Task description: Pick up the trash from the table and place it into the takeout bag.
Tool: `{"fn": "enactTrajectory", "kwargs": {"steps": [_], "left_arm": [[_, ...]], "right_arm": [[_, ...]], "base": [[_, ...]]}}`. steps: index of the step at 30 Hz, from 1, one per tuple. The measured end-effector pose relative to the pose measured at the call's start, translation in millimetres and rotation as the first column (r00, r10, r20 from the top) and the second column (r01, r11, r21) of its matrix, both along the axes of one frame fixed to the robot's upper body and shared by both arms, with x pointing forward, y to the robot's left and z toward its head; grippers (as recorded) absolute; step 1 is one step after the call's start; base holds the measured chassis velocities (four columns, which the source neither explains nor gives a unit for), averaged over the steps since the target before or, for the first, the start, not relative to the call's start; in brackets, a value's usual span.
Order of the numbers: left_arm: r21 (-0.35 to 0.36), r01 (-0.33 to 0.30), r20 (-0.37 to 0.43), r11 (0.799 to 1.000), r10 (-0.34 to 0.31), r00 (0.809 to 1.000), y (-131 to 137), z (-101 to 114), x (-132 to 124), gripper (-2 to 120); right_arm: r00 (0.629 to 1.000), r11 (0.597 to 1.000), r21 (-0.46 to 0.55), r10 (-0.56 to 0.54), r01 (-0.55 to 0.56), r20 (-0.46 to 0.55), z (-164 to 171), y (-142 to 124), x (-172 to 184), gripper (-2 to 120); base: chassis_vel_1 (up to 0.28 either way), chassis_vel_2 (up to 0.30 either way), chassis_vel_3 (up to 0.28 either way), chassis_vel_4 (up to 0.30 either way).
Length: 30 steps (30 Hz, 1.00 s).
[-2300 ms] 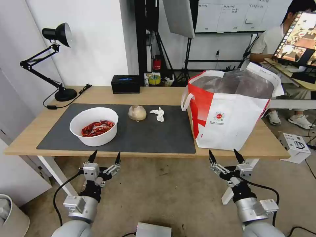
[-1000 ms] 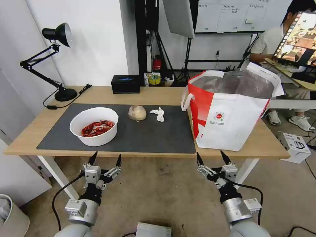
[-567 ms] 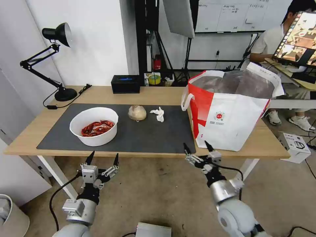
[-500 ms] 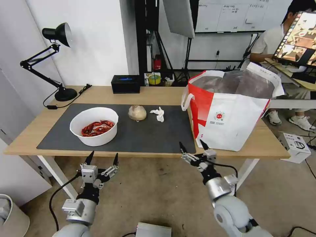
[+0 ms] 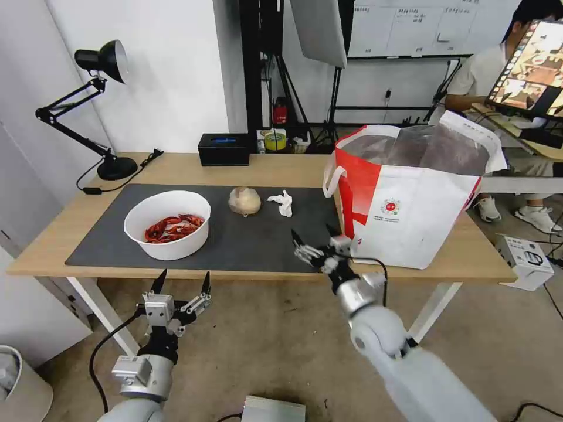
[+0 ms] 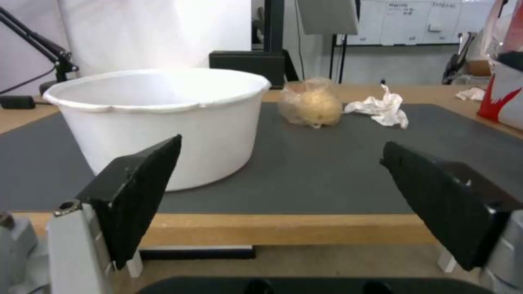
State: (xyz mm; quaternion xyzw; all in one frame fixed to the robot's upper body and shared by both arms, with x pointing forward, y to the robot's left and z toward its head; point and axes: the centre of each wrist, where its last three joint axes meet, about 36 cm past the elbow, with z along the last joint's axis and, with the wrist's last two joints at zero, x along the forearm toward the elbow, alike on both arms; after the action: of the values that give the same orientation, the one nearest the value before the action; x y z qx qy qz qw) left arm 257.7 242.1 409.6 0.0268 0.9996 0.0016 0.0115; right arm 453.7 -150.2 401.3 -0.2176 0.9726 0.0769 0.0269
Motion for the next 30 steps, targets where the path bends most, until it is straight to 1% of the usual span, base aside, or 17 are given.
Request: {"fn": "enactTrajectory", "kwargs": {"steps": [2,4,7,11,14,15,18,19,22,26,30], "left_arm": [[-0.002,-0.005,0.001,1.0,0.005,1.0,-0.4,-0.8,-0.1,100],[-0.004,-0.007,0.001,1.0,0.007,1.0,-0.3,-1.0,-0.2,100],[-0.003,-0.012,0.001,1.0,0.012,1.0,0.6,-1.0,-0.5,100],[0.0,-0.016,0.002,1.0,0.016,1.0,1.9,-0.9,-0.5,100],[0.0,-0.019,0.005,1.0,0.019,1.0,3.0,-1.0,0.8,100],[0.0,-0.019,0.005,1.0,0.019,1.0,3.0,-1.0,0.8,100],[-0.007,-0.023,0.008,1.0,0.023,1.0,1.8,-1.5,2.1,100],[-0.007,-0.023,0.008,1.0,0.023,1.0,1.8,-1.5,2.1,100],[-0.01,-0.027,0.012,1.0,0.027,1.0,1.8,-0.9,2.4,100],[-0.006,-0.03,0.016,1.0,0.03,0.999,4.1,0.6,2.0,100],[0.006,-0.035,0.024,0.999,0.035,0.999,10.3,0.1,1.4,100]], "right_arm": [[1.0,1.0,-0.014,0.007,-0.007,-0.006,-1.1,8.2,14.4,100],[1.0,1.0,-0.023,0.005,-0.005,-0.01,-1.9,11.8,21.0,100],[1.0,0.999,-0.047,-0.005,0.003,-0.027,-4.1,26.0,42.0,100],[1.0,0.998,-0.057,-0.007,0.005,-0.025,-1.0,33.0,54.5,100],[1.0,0.997,-0.072,-0.02,0.018,-0.018,13.7,44.2,82.6,100],[1.0,0.997,-0.072,-0.02,0.018,-0.018,13.7,44.2,82.6,100],[0.999,0.996,-0.084,-0.034,0.032,-0.028,27.8,53.9,105.1,100],[0.999,0.996,-0.084,-0.034,0.032,-0.028,27.8,53.9,105.1,100],[0.997,0.994,-0.096,-0.052,0.047,-0.048,37.0,63.3,123.0,100],[0.996,0.992,-0.108,-0.065,0.058,-0.061,39.2,67.4,132.0,100],[0.989,0.985,-0.144,-0.105,0.09,-0.101,39.1,74.8,144.3,100]], "base": [[0.0,0.0,0.0,0.0],[0.0,0.0,0.0,0.0],[0.0,0.0,0.0,0.0],[0.0,0.0,0.0,0.0],[0.0,0.0,0.0,0.0],[0.0,0.0,0.0,0.0],[0.0,0.0,0.0,0.0],[0.0,0.0,0.0,0.0],[0.0,0.0,0.0,0.0],[0.0,0.0,0.0,0.0],[0.0,0.0,0.0,0.0]]}}
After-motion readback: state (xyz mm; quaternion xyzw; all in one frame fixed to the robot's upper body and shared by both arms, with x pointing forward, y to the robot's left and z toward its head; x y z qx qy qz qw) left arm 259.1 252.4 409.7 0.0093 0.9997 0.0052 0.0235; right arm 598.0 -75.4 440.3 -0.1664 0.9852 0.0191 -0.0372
